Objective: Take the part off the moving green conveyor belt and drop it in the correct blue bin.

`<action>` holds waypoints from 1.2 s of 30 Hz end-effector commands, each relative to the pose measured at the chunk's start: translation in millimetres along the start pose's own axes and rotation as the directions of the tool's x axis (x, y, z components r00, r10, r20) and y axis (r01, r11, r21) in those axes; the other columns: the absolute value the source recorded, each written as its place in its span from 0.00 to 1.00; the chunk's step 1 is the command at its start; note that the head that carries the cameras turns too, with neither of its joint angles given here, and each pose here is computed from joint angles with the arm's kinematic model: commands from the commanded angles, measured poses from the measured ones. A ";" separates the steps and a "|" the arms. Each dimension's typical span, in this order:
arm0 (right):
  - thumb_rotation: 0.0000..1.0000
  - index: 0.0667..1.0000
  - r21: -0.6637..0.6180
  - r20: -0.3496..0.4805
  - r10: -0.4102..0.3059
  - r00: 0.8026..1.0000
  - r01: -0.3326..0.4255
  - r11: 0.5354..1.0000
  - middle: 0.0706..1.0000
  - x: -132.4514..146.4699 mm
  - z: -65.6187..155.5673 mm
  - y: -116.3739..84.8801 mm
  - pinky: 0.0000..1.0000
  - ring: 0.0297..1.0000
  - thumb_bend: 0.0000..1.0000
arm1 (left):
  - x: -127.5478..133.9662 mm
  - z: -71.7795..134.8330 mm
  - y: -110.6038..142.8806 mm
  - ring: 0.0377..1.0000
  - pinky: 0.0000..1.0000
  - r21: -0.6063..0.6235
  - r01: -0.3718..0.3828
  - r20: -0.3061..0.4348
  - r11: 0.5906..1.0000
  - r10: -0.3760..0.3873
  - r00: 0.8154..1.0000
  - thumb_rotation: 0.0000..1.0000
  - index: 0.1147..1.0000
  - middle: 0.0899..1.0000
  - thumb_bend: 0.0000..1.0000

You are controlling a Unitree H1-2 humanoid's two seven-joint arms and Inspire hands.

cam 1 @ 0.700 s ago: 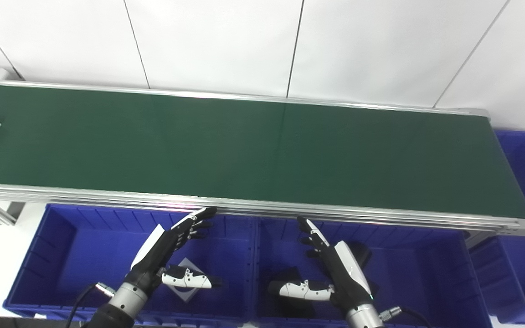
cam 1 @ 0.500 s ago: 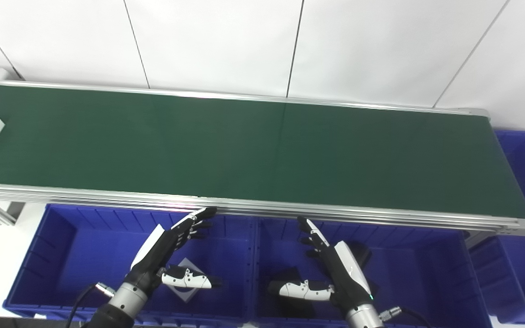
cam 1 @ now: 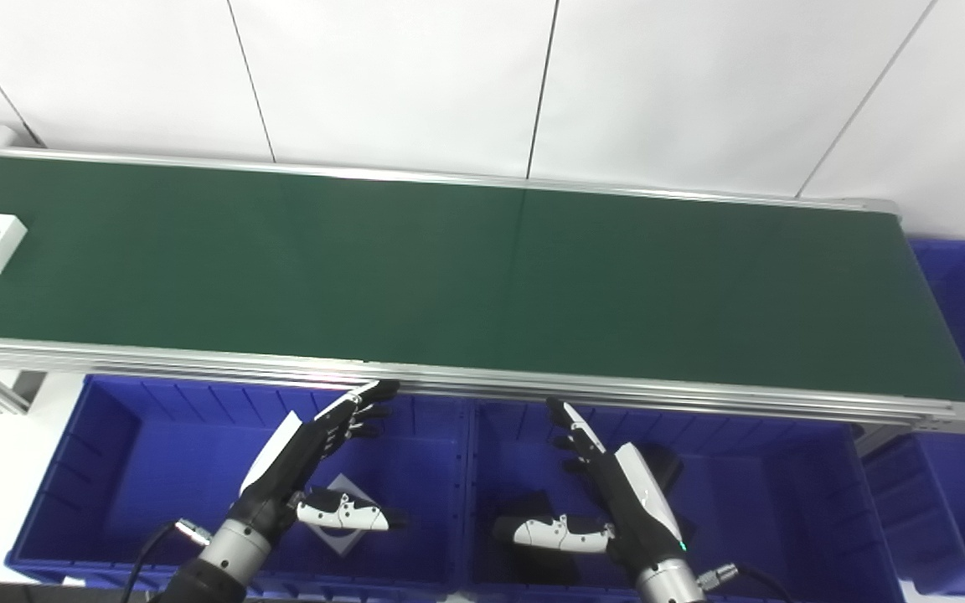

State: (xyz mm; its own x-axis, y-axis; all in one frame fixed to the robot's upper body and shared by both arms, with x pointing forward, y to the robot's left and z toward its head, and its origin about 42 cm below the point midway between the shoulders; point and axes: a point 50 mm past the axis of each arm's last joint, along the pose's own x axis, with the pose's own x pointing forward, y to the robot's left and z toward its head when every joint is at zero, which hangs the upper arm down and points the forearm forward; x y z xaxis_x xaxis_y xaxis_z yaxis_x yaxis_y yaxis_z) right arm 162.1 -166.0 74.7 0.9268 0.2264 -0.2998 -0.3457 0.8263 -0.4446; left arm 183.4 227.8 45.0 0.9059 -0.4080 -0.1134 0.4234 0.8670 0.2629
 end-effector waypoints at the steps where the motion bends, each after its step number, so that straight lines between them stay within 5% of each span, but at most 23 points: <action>1: 0.31 0.96 0.005 0.080 -0.018 0.997 0.017 1.000 0.94 -2.2 5.5 -6.4 0.81 0.89 0.80 | 3.4 8.3 -1.3 0.84 0.79 0.009 -0.014 0.058 1.000 0.014 0.998 0.12 0.86 0.87 0.80; 7: 0.29 0.96 -0.016 0.095 -0.027 0.995 0.029 0.999 0.94 -9.1 -8.7 -14.4 0.83 0.89 0.80 | 7.0 2.3 -17.2 0.85 0.78 0.007 -0.007 0.054 1.000 0.006 0.999 0.16 0.84 0.87 0.83; 13: 0.15 0.97 -0.002 0.111 -0.034 0.993 0.035 0.999 0.94 -12.3 -19.4 -18.6 0.83 0.89 0.78 | 9.6 -2.8 -24.9 0.85 0.79 -0.013 0.000 0.044 1.000 0.000 0.999 0.13 0.82 0.87 0.88; 36: 0.00 0.95 -0.005 0.099 -0.057 0.993 0.058 0.998 0.93 -5.8 -44.8 -14.5 0.80 0.88 0.83 | 18.5 -20.3 -33.3 0.80 0.74 0.005 0.003 0.049 1.000 -0.003 0.999 0.05 0.78 0.82 0.93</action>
State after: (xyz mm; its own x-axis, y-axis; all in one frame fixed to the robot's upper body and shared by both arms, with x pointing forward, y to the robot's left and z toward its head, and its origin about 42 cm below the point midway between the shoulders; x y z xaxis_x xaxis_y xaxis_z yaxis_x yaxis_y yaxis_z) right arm 149.0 -205.1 34.1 0.9340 0.2137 -0.2864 -0.3279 0.8313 -0.4489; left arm 177.0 200.0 5.9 0.8972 -0.4183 -0.1416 0.4413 0.8618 0.2499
